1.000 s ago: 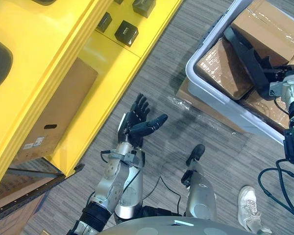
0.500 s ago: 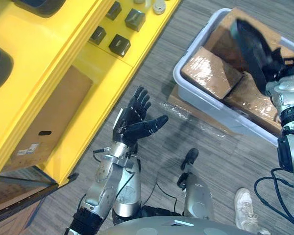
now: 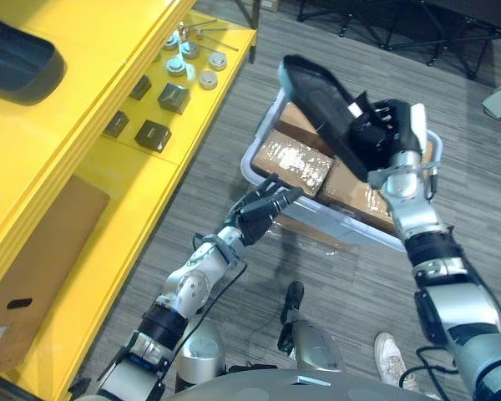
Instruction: Walk over and take three plastic housings, then place them on the shelf
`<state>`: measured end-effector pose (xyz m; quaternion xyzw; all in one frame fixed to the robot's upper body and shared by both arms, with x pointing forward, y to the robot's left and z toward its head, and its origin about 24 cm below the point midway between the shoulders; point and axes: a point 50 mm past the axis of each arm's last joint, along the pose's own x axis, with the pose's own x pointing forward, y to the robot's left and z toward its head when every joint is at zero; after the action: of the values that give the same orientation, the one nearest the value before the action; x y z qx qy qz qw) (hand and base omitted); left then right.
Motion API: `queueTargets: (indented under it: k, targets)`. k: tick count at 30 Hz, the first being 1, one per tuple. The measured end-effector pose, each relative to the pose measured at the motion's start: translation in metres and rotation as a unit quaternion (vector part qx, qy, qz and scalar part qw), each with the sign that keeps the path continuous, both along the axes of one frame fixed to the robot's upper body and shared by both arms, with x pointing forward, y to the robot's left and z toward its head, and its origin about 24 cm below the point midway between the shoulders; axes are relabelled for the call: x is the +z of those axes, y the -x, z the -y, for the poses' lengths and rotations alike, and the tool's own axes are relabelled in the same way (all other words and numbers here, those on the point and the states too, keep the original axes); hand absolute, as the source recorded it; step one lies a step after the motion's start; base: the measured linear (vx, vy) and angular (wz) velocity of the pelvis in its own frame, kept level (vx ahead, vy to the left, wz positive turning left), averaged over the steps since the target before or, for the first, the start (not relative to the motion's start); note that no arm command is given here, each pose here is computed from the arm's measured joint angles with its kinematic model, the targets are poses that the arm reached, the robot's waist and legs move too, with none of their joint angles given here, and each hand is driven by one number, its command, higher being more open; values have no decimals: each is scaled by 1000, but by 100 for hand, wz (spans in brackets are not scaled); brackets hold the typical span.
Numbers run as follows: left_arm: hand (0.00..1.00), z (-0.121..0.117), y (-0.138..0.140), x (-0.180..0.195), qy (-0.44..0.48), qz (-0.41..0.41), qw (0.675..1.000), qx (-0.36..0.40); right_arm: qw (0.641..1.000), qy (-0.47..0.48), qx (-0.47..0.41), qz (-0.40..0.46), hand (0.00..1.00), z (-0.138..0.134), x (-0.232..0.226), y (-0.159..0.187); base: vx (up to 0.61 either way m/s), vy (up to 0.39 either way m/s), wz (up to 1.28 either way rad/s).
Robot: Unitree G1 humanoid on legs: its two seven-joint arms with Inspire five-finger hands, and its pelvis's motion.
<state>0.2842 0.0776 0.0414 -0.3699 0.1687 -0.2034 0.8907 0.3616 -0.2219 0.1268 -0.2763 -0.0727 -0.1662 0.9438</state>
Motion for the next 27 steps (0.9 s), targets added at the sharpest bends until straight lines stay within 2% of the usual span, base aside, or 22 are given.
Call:
queueTargets:
  k: [4,8,10,12,19,20,27]
  targets:
    - [100,6,-3,3,71,-19,997,17,999,11,33,-20,0,-23,-26,15,-9,5,-8]
    - [100,21,-7,11,86,-8,996,10,995,6,82,-64,0,-55,-64,32,-40,0,-6]
    - [100,23,-10,8,80,-21,996,29,993,-9,95,-73,0,-71,-75,39,-66,-10,-6]
    - [100,22,-10,3,71,-31,996,34,991,-1,113,-78,0,-79,-78,41,-77,-10,-3]
    - [100,28,-6,-5,53,-42,997,19,990,-13,104,-91,0,-79,-93,52,-21,-2,2]
    - [0,29,-6,-6,48,-43,998,17,991,-13,102,-91,0,-79,-94,53,36,17,3]
    - [0,28,-6,-10,-65,-23,997,38,994,-10,73,-79,0,-75,-98,58,26,11,5]
